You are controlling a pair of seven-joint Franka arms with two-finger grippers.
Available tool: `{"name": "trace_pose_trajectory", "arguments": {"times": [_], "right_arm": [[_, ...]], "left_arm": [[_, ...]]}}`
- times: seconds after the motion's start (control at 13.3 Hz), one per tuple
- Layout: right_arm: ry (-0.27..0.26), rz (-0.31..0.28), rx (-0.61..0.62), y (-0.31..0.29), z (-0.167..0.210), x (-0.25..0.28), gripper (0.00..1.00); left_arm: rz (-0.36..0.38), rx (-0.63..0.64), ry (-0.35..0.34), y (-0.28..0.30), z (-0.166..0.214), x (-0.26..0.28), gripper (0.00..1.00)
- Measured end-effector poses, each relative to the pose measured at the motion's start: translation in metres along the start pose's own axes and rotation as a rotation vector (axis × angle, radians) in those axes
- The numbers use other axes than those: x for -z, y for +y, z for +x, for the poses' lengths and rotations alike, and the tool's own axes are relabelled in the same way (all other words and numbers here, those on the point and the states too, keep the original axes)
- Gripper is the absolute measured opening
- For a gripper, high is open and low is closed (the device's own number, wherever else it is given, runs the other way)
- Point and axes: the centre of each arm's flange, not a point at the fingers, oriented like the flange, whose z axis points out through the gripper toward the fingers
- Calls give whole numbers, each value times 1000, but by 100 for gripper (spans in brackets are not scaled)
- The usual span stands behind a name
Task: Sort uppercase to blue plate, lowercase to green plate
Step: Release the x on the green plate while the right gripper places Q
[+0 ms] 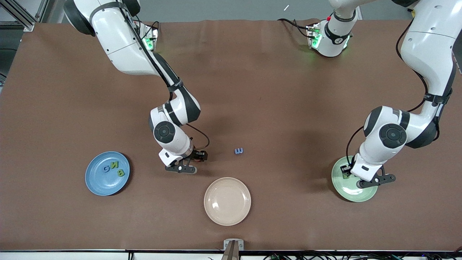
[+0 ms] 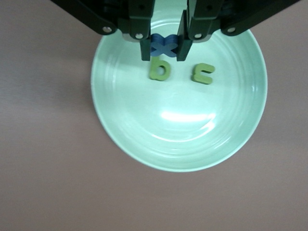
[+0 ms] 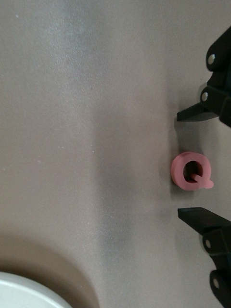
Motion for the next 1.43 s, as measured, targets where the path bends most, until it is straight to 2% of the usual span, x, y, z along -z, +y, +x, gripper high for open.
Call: {"name": "trace_pose_trajectory", "arguments": {"times": [0.23, 0.3, 0.38, 0.45, 0.53, 0.6, 0.75, 0.9, 1.05, 1.43], "right_arm": [[-3, -2, 8, -4, -4, -2, 48], [-2, -2, 9, -4, -4, -2, 48], [-1, -3, 10, -4, -4, -1, 40], [1, -3, 11, -5, -4, 0, 35], [1, -4, 12, -4, -4, -1, 35], [2, -5, 12, -4, -3, 0, 35], [20, -10, 2, 3, 5, 5, 35], [60, -40, -7, 32, 36, 26, 35], [50, -73, 36, 79, 72, 54, 35], [29, -98, 225, 241, 133, 86, 35]], "left_arm": [[6, 5, -35, -15, -6, -17, 26], [9, 6, -49, -18, -11, -23, 26], [12, 4, -63, -19, -16, -28, 26], [14, 3, -74, -21, -20, -33, 32], [16, 2, -80, -23, -22, -35, 32], [16, -7, -81, -26, -22, -35, 37], [14, -11, -76, -28, -20, -33, 58], [-3, -24, -59, -15, -18, -22, 81], [-42, -51, -41, 17, -22, -3, 99], [-114, -69, -35, 116, -57, 29, 100]]}}
